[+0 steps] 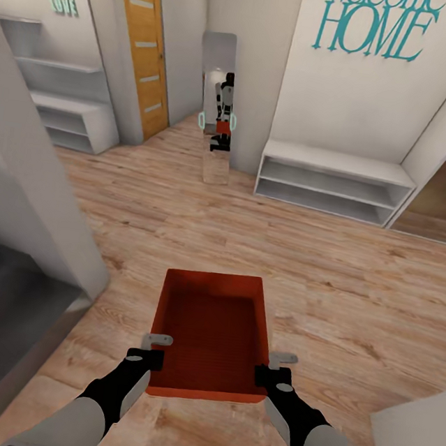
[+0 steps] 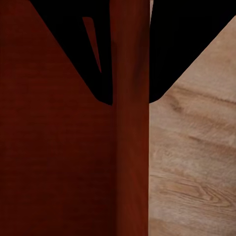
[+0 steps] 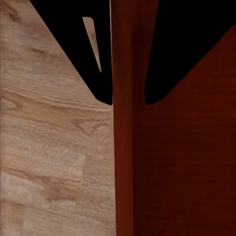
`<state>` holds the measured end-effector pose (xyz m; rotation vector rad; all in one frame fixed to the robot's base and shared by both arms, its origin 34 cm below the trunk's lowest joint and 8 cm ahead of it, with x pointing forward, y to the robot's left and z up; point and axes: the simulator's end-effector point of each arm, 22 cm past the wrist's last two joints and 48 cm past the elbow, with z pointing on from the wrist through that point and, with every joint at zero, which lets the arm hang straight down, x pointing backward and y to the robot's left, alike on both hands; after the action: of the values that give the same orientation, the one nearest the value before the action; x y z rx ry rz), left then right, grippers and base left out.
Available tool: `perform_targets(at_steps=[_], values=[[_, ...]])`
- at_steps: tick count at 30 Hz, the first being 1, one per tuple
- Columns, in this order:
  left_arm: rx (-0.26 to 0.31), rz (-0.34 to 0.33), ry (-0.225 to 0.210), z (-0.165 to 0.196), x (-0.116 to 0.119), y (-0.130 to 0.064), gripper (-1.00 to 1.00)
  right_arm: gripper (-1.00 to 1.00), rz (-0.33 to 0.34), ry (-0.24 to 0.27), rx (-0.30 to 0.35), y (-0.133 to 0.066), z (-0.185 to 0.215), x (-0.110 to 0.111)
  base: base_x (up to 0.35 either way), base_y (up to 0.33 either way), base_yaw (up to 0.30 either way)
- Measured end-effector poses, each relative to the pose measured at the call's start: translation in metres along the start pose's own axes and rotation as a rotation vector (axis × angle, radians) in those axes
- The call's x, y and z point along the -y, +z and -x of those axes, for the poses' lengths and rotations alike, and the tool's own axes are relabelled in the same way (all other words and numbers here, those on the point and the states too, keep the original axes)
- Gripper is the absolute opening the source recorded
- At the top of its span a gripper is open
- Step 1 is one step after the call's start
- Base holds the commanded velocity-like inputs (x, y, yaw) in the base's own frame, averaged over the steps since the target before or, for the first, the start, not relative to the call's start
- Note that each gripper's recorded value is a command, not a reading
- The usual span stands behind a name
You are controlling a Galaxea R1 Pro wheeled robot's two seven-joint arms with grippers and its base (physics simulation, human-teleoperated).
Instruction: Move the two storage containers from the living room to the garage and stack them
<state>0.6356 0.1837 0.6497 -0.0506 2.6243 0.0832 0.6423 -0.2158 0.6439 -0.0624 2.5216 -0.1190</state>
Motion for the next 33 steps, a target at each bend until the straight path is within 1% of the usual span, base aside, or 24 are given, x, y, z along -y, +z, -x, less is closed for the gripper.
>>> perform_targets(at_steps=[33], values=[[0.0,0.001,0.0,0.0001,0.0003,-0.0002,-1.0,-1.0,0.0,0.0,0.0,0.0001,0.0,0.0005,0.323,0.0,0.0]])
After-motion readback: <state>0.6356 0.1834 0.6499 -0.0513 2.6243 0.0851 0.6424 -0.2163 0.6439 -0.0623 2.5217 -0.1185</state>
